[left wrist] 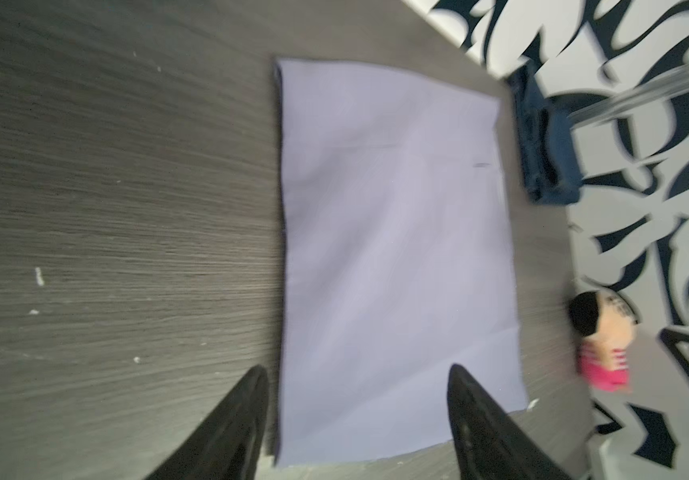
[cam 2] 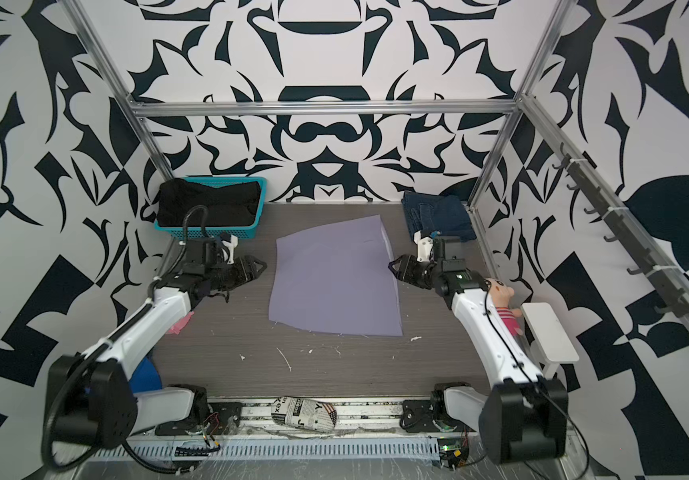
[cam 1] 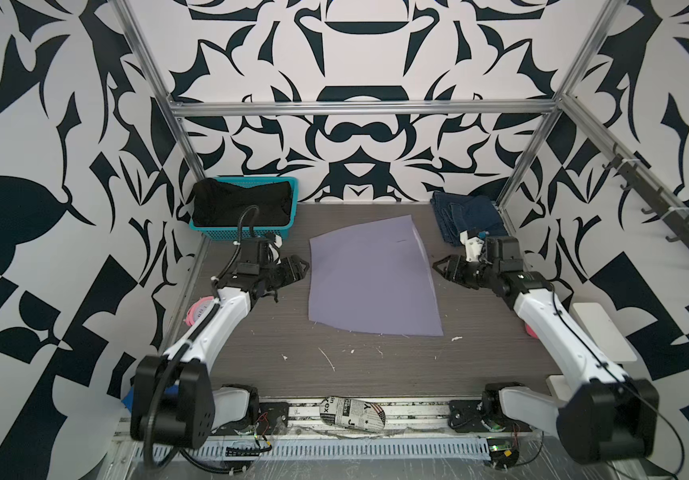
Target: Fold and stack the skirts
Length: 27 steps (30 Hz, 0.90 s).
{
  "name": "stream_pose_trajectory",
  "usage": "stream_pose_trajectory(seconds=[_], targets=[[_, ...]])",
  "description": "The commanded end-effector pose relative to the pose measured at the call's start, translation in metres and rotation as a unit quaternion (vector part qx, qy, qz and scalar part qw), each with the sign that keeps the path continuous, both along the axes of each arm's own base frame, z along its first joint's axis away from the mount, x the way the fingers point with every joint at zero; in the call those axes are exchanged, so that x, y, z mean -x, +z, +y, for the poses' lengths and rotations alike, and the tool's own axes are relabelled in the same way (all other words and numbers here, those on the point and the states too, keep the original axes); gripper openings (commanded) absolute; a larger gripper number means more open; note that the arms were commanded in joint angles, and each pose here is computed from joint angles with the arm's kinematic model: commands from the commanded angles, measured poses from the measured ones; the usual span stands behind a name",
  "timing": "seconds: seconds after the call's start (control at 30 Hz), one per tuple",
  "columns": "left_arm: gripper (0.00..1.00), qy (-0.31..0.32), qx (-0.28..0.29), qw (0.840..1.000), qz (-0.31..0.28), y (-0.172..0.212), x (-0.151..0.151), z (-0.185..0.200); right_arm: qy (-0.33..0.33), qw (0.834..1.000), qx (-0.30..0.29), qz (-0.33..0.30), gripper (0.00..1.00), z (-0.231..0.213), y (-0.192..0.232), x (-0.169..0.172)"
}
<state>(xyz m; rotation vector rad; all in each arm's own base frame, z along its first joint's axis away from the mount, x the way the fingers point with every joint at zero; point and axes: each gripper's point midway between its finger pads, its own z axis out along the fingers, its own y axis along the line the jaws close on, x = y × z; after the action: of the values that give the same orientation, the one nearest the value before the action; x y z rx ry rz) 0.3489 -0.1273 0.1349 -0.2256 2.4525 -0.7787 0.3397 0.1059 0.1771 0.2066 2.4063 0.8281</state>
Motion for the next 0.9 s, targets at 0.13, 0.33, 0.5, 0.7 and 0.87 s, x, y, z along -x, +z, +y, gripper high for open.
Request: stream_pose_trajectory(seconds=[0.13, 0.33, 0.5, 0.7, 0.87], targets=[[0.56, -0.003, 0.011, 0.999, 0.035, -0.058, -0.015, -0.019, 0.057, 0.997, 0.036, 0.024, 0.3, 0.037, -0.038, -0.033], [0.43, -0.01, 0.015, 0.998, 0.056, -0.094, -0.013, -0.036, 0.029, 0.996, 0.067, 0.048, 0.31, 0.03, -0.072, -0.047], [0.33, -0.007, 0.026, 0.996, 0.087, -0.124, -0.006, -0.042, -0.002, 0.993, 0.093, 0.075, 0.31, 0.012, -0.104, -0.048], [0.29, -0.006, 0.008, 0.996, 0.091, -0.134, -0.004, -0.046, -0.016, 0.989, 0.105, 0.101, 0.32, 0.004, -0.13, -0.045], [0.37, 0.027, -0.031, 0.995, 0.095, -0.128, -0.001, -0.029, -0.006, 0.991, 0.091, 0.1, 0.31, 0.009, -0.125, -0.043]])
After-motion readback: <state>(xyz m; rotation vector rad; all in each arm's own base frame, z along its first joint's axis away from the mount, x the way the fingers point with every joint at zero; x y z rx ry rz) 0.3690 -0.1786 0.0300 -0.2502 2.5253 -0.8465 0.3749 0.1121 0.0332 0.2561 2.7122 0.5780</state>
